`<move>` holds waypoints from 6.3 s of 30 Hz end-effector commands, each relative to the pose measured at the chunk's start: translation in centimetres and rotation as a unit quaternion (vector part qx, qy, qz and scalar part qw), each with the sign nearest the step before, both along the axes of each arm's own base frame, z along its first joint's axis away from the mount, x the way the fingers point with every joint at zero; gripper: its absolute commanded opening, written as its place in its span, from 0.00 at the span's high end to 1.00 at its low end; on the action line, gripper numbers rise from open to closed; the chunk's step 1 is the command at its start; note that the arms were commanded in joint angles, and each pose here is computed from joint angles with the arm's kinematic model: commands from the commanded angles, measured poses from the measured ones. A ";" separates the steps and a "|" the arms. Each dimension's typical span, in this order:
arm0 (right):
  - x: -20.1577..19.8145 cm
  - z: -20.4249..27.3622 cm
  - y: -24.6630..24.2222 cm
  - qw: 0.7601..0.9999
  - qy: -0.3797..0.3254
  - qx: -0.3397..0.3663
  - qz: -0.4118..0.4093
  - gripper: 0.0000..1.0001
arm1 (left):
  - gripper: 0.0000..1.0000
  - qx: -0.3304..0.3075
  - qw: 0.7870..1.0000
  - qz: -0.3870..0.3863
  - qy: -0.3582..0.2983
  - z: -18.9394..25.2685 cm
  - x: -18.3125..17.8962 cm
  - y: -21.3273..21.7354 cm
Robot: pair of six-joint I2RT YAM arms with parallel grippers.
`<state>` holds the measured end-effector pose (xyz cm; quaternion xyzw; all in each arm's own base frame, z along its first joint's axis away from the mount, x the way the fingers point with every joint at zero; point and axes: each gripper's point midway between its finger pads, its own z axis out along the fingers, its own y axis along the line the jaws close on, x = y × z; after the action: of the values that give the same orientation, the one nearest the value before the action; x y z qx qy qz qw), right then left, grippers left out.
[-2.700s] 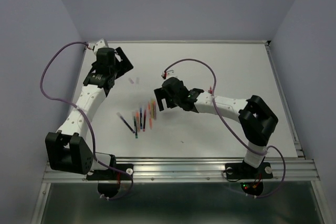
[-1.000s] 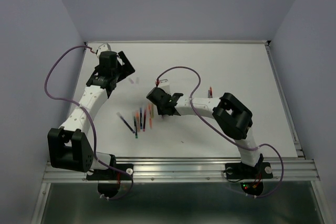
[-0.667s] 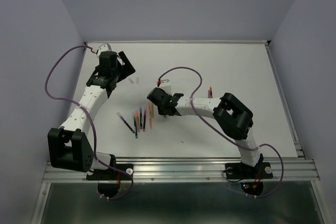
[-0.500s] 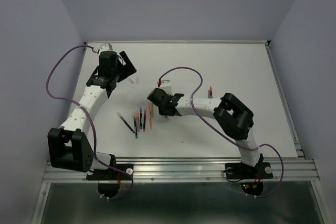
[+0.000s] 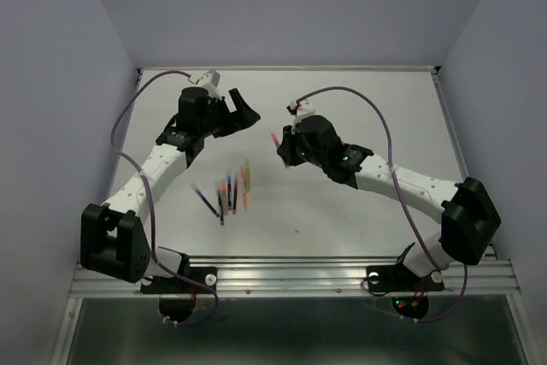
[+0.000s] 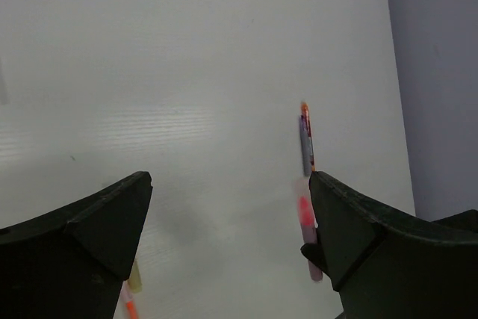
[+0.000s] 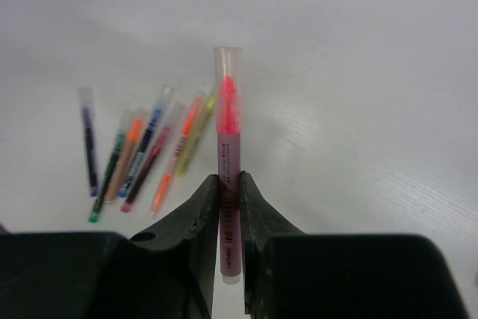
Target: Open the pen caps
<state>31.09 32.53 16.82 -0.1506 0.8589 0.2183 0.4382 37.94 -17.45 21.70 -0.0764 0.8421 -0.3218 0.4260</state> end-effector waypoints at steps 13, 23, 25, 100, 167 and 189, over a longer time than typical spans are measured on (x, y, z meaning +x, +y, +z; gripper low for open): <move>0.4 7.7 3.6 0.981 -0.077 0.134 0.118 0.99 | 0.08 -0.057 0.994 -0.085 -0.049 3.7 -1.7 -6.8; 1.4 8.3 4.1 0.979 -0.089 0.150 0.103 0.99 | 0.37 -0.072 0.993 -0.081 -0.047 4.0 -1.8 -7.2; 1.5 8.2 4.1 0.980 -0.090 0.148 0.102 0.99 | 0.40 -0.073 0.993 -0.080 -0.046 4.1 -1.8 -7.2; 7.4 -7.2 -12.9 0.979 0.023 -0.070 -0.189 0.93 | 1.00 0.139 0.952 0.239 0.129 -9.9 6.8 10.2; 7.3 -1.9 -12.6 0.989 -0.002 -0.040 -0.140 0.00 | 0.30 0.137 0.932 0.280 0.187 -12.7 7.1 11.5; 4.1 -7.6 4.7 0.991 0.050 -0.078 -0.096 0.00 | 0.01 0.099 0.948 0.293 0.071 -3.0 2.4 12.5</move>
<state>33.58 36.00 7.75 -0.1356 0.9094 0.1247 0.3729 41.03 -5.56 18.61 -0.3024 0.8420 -0.1055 0.4342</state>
